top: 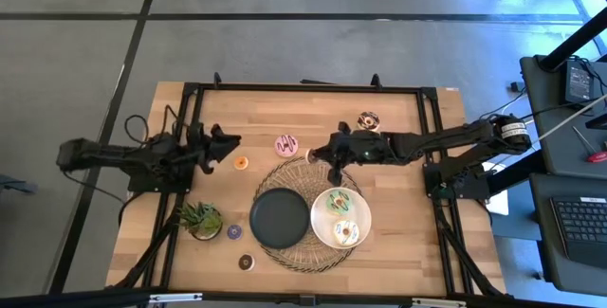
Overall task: Pick & Place donuts
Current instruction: Put the small brown donut on the black plate
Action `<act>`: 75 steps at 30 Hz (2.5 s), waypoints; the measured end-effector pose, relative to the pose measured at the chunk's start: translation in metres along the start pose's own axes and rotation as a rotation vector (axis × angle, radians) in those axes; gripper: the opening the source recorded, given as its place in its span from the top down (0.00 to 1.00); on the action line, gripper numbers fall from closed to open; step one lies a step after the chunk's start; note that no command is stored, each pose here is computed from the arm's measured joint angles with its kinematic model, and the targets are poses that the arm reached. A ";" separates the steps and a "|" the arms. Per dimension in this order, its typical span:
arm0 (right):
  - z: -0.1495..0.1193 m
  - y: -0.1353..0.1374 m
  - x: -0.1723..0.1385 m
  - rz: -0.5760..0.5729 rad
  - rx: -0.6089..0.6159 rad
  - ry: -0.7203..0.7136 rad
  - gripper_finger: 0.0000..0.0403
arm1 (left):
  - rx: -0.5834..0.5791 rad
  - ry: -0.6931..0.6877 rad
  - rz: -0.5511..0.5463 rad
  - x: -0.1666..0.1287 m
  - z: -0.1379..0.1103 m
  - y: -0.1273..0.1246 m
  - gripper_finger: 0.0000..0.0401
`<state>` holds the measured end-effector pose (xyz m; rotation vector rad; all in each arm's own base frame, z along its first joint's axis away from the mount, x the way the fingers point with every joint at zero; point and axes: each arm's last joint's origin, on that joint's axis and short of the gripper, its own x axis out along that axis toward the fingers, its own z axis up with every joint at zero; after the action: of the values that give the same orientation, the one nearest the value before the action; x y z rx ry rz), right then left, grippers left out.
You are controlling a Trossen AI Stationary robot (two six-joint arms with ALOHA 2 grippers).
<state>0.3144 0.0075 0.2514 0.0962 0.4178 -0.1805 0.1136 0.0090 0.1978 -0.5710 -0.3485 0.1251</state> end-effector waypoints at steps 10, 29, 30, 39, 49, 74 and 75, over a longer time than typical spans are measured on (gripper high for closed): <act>-0.007 0.012 0.016 0.062 -0.033 -0.026 0.93 | 0.263 0.127 -0.075 0.052 -0.007 -0.038 0.68; -0.038 0.032 0.060 0.040 -0.119 0.328 0.93 | 0.401 0.696 0.330 0.157 -0.072 -0.057 0.68; -0.040 0.032 0.062 0.038 -0.120 0.337 0.93 | 0.393 0.698 0.336 0.159 -0.073 -0.058 0.68; -0.045 0.032 0.067 0.036 -0.119 0.343 0.93 | 0.268 0.764 0.409 0.163 -0.094 -0.049 0.68; -0.040 0.034 0.068 0.045 -0.112 0.290 0.93 | 0.193 0.760 0.452 0.165 -0.107 -0.043 0.68; -0.038 0.035 0.069 0.063 -0.097 0.274 0.93 | 0.195 0.762 0.440 0.166 -0.107 -0.043 0.94; -0.039 0.035 0.068 0.080 -0.096 0.278 0.93 | 0.193 0.764 0.437 0.166 -0.107 -0.043 0.96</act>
<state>0.3674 0.0362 0.1901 0.0436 0.6974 -0.0677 0.3074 -0.0464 0.1850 -0.4574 0.5320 0.3423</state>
